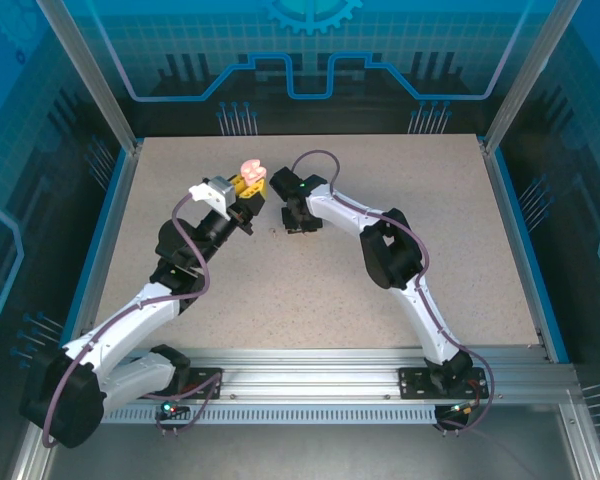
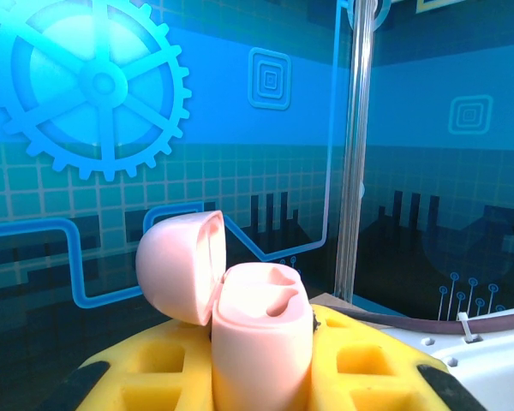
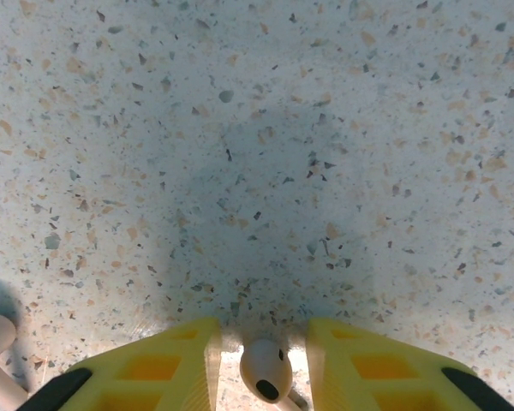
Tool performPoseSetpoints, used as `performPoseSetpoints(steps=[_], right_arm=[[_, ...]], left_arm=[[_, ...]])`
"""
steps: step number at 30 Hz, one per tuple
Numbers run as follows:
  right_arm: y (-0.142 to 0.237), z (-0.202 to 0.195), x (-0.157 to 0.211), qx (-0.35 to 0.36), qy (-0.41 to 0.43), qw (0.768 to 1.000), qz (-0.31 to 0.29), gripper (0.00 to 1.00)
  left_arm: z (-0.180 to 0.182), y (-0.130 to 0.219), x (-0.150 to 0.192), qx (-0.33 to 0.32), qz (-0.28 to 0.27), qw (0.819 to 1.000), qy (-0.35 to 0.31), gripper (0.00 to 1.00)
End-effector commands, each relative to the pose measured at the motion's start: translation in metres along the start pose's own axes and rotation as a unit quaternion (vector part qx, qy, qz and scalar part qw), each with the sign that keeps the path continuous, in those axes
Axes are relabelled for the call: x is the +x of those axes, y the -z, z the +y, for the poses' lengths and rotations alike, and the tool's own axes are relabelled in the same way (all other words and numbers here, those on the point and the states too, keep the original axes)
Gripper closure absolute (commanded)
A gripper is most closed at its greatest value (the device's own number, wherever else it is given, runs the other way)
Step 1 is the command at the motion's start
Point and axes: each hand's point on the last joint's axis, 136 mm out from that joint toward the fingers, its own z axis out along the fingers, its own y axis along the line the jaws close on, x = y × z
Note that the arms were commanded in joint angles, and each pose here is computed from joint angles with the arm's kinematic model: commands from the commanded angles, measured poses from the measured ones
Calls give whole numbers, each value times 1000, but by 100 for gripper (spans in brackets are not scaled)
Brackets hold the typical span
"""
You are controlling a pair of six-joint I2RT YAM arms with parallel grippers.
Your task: Insert the wireless bluetooth earbuds into the charging case
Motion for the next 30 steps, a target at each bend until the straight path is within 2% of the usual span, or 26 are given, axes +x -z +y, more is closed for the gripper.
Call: performPoseSetpoints(steps=[1,8,16,30], right_arm=[[-13,-1,15,10,10,1000,25,69],[-8,1,13,5,10,1000,21,80],[19,-2,0,-6,1,1000,-12,83],[133,-43,-35,-69,-63,987,-134,84]], left_arm=[[-6,-2,-24,12,-28,999,-14,100],[-6,-3,-25,13,-30,999,-14,100],[-11,-5,-28,26,-37,999,-14,100],[-24,-7,-34,64,-50,997,-16,100]])
